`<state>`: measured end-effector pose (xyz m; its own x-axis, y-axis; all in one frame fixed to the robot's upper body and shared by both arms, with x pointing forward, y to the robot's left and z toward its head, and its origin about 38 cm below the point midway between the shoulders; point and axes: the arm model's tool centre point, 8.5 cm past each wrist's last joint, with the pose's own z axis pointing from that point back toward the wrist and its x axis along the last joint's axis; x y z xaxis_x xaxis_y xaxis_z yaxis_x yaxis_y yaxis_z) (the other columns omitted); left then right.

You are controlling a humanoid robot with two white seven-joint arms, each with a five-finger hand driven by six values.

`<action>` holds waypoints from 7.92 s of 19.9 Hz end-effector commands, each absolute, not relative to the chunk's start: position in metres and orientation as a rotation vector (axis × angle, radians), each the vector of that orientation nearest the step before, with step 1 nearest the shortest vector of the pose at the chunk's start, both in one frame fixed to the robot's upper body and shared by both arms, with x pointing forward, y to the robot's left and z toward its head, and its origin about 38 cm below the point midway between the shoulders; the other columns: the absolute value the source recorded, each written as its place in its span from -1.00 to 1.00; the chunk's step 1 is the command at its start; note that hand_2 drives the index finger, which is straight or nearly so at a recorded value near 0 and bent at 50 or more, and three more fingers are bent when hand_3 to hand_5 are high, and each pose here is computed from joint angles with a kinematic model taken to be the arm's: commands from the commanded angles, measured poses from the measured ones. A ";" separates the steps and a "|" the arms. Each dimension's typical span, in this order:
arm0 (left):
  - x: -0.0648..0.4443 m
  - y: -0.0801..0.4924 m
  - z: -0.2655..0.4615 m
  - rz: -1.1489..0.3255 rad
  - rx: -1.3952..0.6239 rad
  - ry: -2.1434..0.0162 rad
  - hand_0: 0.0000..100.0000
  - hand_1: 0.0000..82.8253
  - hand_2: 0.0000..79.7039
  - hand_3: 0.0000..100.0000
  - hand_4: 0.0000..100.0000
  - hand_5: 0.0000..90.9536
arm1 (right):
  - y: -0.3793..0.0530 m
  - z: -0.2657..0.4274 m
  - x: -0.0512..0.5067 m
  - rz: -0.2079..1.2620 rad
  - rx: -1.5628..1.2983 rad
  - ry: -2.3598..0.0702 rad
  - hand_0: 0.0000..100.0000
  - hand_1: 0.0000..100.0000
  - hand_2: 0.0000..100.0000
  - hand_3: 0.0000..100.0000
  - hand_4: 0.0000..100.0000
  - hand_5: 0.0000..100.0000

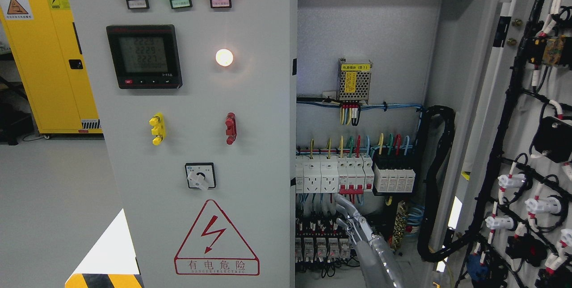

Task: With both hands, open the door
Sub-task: 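Raise the right hand toward the inner edge of the indicator-light door, then hook the right hand fingers behind the indicator-light door edge, then pull the indicator-light door open with the right hand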

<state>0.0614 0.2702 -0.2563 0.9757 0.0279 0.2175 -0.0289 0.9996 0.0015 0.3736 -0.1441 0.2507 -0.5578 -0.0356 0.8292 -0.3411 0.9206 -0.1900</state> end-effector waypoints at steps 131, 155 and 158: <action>0.057 0.239 -0.259 0.029 -0.040 -0.208 -1.00 -1.00 -1.00 -1.00 -1.00 -1.00 | -0.110 0.350 0.514 0.745 1.031 -1.745 -0.56 -0.90 -1.00 -1.00 -1.00 -1.00; 0.057 0.238 -0.259 0.030 -0.042 -0.208 -1.00 -1.00 -1.00 -1.00 -1.00 -1.00 | -0.028 0.289 0.438 1.037 1.142 -1.556 -0.57 -0.86 -1.00 -1.00 -1.00 -1.00; 0.057 0.237 -0.259 0.029 -0.043 -0.208 -1.00 -1.00 -1.00 -1.00 -1.00 -1.00 | -0.015 0.270 0.420 1.063 1.177 -1.507 -0.57 -0.86 -1.00 -1.00 -1.00 -1.00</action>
